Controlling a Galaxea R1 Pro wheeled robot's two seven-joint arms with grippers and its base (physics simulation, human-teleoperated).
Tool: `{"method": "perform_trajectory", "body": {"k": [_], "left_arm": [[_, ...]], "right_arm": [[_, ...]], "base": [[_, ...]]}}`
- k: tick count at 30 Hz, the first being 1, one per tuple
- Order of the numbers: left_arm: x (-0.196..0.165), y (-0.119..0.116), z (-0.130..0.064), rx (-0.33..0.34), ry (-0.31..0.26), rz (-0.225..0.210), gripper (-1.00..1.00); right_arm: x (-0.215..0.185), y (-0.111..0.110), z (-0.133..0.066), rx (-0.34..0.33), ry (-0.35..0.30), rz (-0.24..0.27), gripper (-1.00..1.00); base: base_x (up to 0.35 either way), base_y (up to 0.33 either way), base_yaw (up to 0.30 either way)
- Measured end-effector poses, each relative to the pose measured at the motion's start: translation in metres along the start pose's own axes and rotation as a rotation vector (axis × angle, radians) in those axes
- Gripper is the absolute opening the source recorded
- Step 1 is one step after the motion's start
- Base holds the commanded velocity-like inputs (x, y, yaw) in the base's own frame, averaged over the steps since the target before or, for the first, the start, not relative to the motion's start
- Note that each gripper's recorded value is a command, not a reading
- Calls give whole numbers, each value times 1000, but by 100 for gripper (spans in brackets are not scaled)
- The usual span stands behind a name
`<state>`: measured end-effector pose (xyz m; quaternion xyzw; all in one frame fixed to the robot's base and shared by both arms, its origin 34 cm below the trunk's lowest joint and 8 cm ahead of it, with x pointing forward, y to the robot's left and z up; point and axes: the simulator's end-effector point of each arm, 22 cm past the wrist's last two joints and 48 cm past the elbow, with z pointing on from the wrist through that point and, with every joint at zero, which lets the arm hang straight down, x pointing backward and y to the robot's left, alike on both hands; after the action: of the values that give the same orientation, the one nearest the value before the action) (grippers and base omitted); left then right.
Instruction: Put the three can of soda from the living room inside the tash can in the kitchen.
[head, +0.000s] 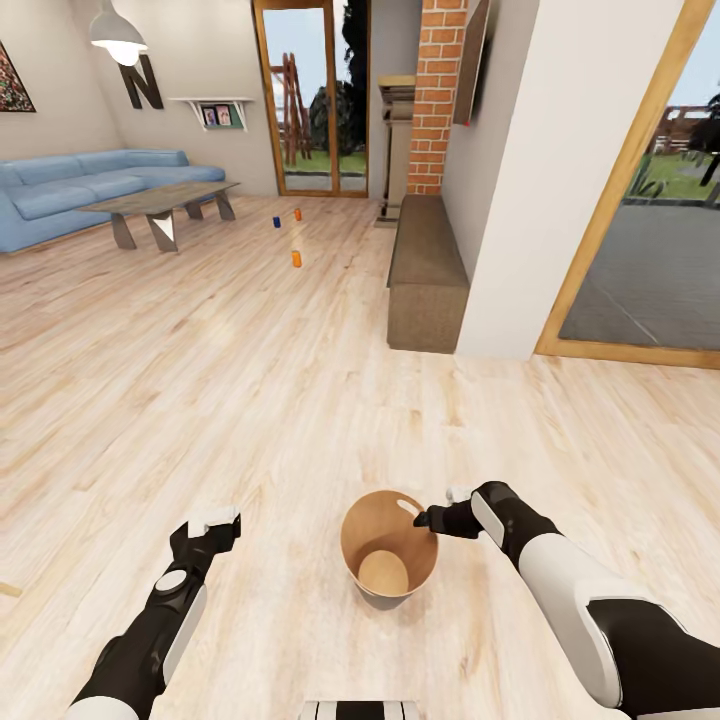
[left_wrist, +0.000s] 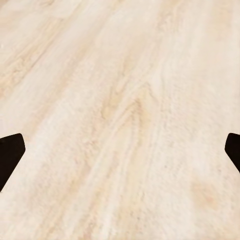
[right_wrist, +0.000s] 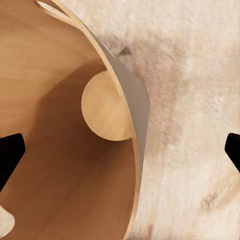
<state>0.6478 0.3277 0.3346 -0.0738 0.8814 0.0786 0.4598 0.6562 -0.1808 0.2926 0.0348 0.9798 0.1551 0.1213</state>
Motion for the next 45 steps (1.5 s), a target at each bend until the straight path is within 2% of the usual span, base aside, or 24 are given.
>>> {"method": "perform_trajectory", "body": {"k": [15, 38, 45], "left_arm": [[-1, 1, 0, -6, -2, -1, 100], [55, 0, 16, -5, 89, 18, 100], [55, -1, 16, -3, 89, 18, 100]], "right_arm": [[-1, 0, 0, -2, -2, 1, 100], [34, -17, 46, 6, 89, 28, 100], [34, -17, 46, 6, 89, 28, 100]], "base": [[0, 9, 0], [0, 0, 0], [0, 0, 0]]}}
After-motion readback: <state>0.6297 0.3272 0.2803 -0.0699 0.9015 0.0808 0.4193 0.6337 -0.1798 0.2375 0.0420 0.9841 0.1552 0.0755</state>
